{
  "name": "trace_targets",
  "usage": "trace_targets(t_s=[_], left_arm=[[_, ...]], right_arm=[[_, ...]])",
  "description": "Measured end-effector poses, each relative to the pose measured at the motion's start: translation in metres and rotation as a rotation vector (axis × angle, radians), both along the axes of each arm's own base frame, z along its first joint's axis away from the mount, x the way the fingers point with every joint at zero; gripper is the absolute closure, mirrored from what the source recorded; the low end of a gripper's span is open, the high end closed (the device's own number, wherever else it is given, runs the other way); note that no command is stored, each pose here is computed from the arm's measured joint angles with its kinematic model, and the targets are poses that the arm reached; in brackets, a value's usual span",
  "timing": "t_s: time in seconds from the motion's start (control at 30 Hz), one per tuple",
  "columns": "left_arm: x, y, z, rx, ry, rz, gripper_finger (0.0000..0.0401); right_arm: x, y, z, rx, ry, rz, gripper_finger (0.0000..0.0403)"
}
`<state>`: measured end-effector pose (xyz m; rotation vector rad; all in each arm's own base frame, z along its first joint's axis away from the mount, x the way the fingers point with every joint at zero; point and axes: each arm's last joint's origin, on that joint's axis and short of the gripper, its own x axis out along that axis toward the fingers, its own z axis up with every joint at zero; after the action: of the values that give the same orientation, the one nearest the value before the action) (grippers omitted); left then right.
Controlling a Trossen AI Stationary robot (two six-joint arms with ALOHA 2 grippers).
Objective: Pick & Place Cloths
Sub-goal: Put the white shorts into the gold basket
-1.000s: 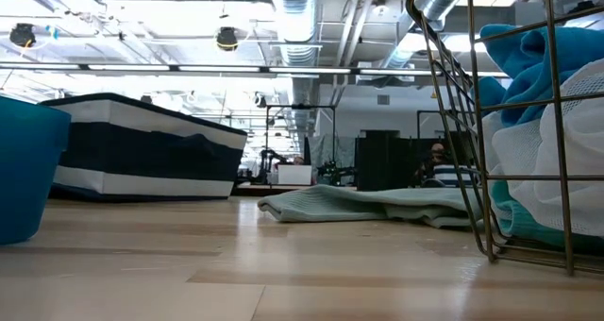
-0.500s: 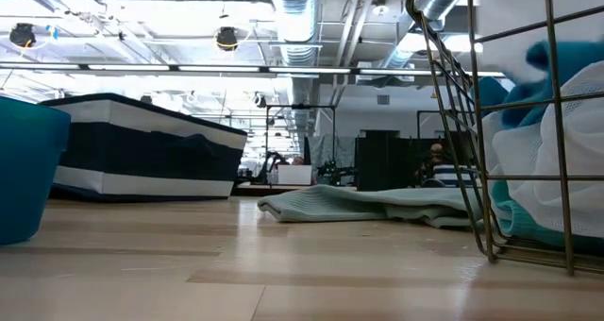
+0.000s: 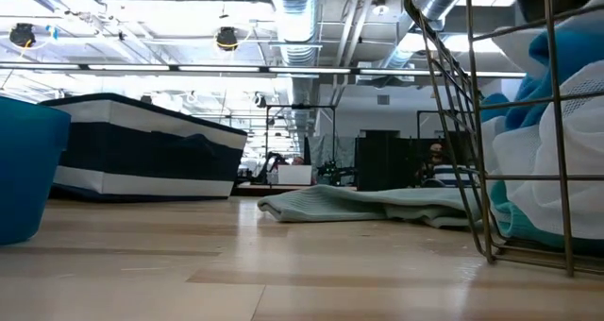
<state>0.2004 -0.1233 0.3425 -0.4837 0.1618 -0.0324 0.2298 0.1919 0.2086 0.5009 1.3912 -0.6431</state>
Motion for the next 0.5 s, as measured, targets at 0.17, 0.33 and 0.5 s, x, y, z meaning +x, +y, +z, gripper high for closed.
trace_targets(t_s=[0.17,0.33,0.5], left_arm=[[0.0,0.003,0.0,0.066,-0.011,0.086,0.0389],[0.0,0.004,0.0,0.154,-0.014,0.109,0.0385],[0.0,0.004,0.001,0.247,-0.014,0.114,0.0352]], right_arm=[[0.003,-0.006,-0.017,0.03,-0.023,-0.015,0.0375],[0.005,-0.014,-0.026,0.027,-0.025,-0.036,0.0344],[0.006,-0.021,-0.031,0.013,-0.007,-0.032,0.0266]])
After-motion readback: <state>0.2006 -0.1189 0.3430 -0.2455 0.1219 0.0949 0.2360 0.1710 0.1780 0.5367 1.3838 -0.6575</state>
